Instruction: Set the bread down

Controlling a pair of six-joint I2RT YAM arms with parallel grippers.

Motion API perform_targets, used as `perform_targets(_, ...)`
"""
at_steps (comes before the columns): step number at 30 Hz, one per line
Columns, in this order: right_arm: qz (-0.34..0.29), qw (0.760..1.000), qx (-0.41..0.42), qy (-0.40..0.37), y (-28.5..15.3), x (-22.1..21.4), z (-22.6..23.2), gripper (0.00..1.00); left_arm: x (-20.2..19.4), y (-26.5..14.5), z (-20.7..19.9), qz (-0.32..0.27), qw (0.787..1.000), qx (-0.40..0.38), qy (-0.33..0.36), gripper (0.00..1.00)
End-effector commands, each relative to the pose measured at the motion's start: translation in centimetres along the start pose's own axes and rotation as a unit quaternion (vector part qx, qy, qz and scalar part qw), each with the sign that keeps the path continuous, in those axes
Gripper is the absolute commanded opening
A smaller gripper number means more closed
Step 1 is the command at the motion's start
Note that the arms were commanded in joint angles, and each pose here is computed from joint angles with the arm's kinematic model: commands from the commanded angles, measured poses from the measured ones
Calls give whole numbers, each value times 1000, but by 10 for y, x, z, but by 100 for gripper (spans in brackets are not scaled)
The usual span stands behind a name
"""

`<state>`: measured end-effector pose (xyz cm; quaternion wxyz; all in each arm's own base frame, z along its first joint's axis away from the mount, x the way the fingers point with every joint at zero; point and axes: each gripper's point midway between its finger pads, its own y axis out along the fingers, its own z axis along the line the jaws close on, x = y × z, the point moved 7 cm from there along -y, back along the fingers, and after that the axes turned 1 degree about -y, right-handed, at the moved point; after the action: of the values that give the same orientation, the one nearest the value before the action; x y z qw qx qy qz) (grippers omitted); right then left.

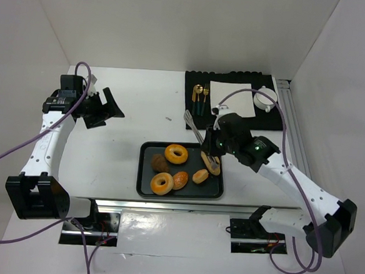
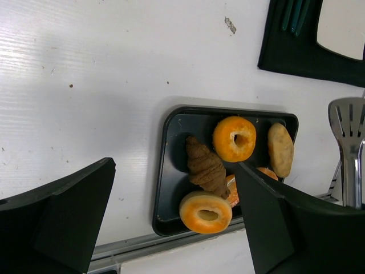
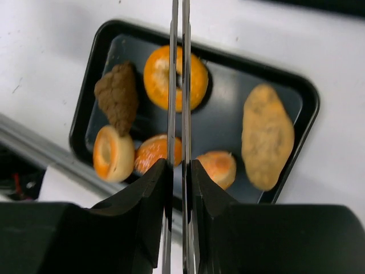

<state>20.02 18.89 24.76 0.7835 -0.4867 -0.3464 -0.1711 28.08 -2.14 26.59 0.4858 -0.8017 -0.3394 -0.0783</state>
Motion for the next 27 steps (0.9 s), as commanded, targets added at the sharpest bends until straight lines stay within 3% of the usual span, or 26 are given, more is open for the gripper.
perform_targets(1, 42, 998, 23, 52, -18, -20, 6, 28, 4, -7, -5, -13, 1000, -16, 6, 100)
perform_targets(4, 67, 995, 28, 66, -19, -29, 6, 28, 5, -4, -6, -11, 1000, -22, 2, 100)
perform_targets(7, 74, 994, 30, 71, -18, -32, 7, 38, 5, -5, -7, -9, 1000, -26, 2, 100)
perform_targets(18, 104, 990, 9, 92, -6, -32, -1, 40, 5, -2, -6, -5, 1000, -24, -5, 100)
perform_targets(27, 121, 988, -5, 90, -5, -33, -10, 50, 6, 1, -6, -5, 1000, -24, -5, 100)
